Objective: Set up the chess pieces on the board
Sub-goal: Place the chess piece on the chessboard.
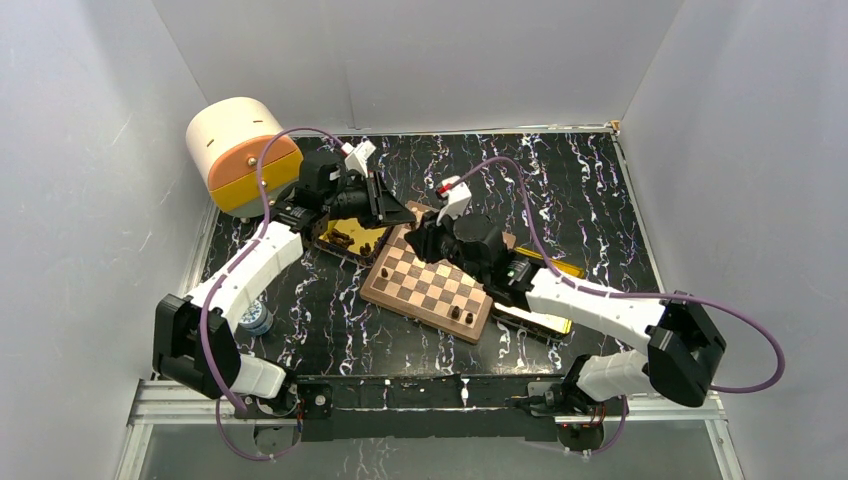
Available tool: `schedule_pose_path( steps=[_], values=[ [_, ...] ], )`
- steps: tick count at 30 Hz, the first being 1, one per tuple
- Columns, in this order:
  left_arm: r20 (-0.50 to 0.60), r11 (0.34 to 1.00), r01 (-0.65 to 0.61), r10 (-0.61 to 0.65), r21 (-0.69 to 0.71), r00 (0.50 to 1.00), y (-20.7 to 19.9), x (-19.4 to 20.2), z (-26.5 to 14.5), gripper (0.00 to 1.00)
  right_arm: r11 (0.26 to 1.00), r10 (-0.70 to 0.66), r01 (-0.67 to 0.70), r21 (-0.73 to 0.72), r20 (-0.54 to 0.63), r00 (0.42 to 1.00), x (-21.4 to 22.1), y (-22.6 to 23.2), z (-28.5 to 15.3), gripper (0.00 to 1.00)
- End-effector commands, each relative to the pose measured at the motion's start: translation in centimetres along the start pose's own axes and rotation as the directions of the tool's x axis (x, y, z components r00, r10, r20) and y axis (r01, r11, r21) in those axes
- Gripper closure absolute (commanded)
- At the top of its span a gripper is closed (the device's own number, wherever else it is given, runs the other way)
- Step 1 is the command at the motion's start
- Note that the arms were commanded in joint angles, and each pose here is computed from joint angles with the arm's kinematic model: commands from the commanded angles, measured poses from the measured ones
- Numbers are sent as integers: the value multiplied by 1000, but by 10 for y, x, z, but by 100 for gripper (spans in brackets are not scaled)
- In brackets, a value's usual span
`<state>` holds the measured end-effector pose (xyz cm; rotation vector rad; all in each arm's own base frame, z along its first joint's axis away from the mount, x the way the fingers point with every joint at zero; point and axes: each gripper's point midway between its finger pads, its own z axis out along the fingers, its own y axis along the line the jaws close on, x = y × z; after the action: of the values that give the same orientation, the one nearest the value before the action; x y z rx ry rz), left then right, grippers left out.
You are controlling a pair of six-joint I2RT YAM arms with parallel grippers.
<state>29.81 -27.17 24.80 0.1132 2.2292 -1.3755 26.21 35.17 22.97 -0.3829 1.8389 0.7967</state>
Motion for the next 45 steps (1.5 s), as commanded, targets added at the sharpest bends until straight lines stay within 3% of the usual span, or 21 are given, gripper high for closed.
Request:
schedule_pose_path(
  steps=[1, 16, 21, 27, 33, 45],
  values=[
    [-81, 993, -70, 77, 90, 994, -27, 10, -13, 95, 997, -72, 71, 8, 48, 996, -6, -12, -11, 71],
    [-130, 979, -200, 194, -35, 972, -7, 20, -20, 98, 989, -145, 145, 21, -3, 989, 16, -26, -24, 70],
    [-99, 951, -297, 289, -84, 952, -13, 18, -21, 100, 991, -130, 130, 0, -18, 991, 14, -22, -37, 44],
    [-77, 891, -413, 406, -190, 910, -8, 20, -17, 99, 999, -46, 46, -26, -11, 999, 0, -16, -75, 2],
    [-98, 849, -463, 454, -255, 886, 2, 42, -5, 100, 998, 47, -48, 29, 24, 999, -9, -29, -119, 1],
    [-105, 712, -543, 561, -446, 821, 51, 93, 9, 100, 946, 126, -174, 273, 184, 975, -29, -85, -178, 1]
  ],
)
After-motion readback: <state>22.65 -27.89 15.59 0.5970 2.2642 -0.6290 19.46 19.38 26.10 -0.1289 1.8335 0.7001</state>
